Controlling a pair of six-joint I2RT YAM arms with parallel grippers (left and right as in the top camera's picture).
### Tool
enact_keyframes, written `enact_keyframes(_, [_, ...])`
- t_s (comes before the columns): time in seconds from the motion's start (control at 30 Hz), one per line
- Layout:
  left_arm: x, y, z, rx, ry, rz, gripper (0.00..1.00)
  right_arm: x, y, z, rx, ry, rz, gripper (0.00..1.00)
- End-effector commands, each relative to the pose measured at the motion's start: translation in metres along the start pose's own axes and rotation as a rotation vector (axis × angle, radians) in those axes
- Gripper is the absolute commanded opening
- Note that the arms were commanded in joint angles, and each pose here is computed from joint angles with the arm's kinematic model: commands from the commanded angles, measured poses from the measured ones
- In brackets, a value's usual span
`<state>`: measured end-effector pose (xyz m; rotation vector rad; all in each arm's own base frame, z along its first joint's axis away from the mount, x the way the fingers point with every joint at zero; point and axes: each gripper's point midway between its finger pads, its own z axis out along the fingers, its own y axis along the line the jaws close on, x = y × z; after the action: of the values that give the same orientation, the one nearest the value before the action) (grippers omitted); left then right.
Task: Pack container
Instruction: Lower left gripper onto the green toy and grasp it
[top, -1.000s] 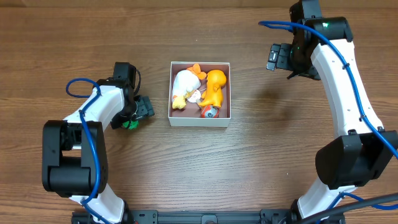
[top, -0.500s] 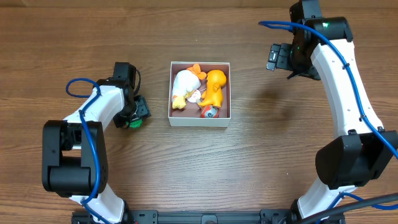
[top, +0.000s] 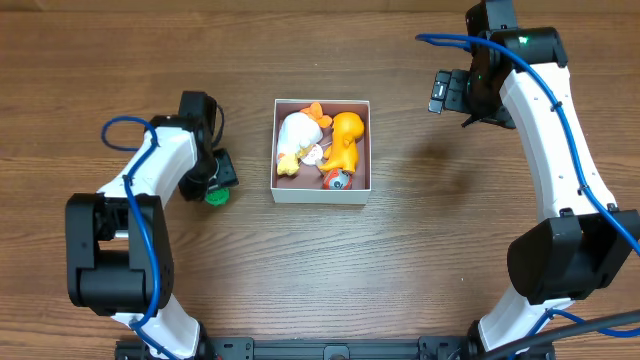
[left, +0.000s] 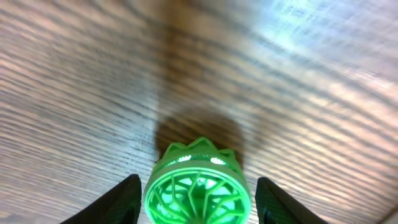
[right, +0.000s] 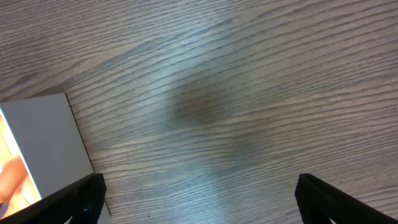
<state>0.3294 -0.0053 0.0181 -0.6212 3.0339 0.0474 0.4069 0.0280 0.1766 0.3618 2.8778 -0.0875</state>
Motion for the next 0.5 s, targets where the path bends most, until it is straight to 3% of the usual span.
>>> enact_keyframes(0.0, [-0.016,-0.005,-0.014,0.013,-0.018,0.012,0.59,-0.007,-0.001,-0.015,-0.01,-0.047,0.003,1.0])
enact_keyframes(0.27, [-0.025,-0.009,-0.033,0.018,-0.028,0.012,0.61,-0.007,-0.001,-0.015,-0.01,-0.047,0.003,1.0])
enact_keyframes(0.47, [-0.011,-0.013,-0.024,0.051,0.022,0.014,0.96,-0.007,-0.001,-0.015,-0.01,-0.047,0.003,1.0])
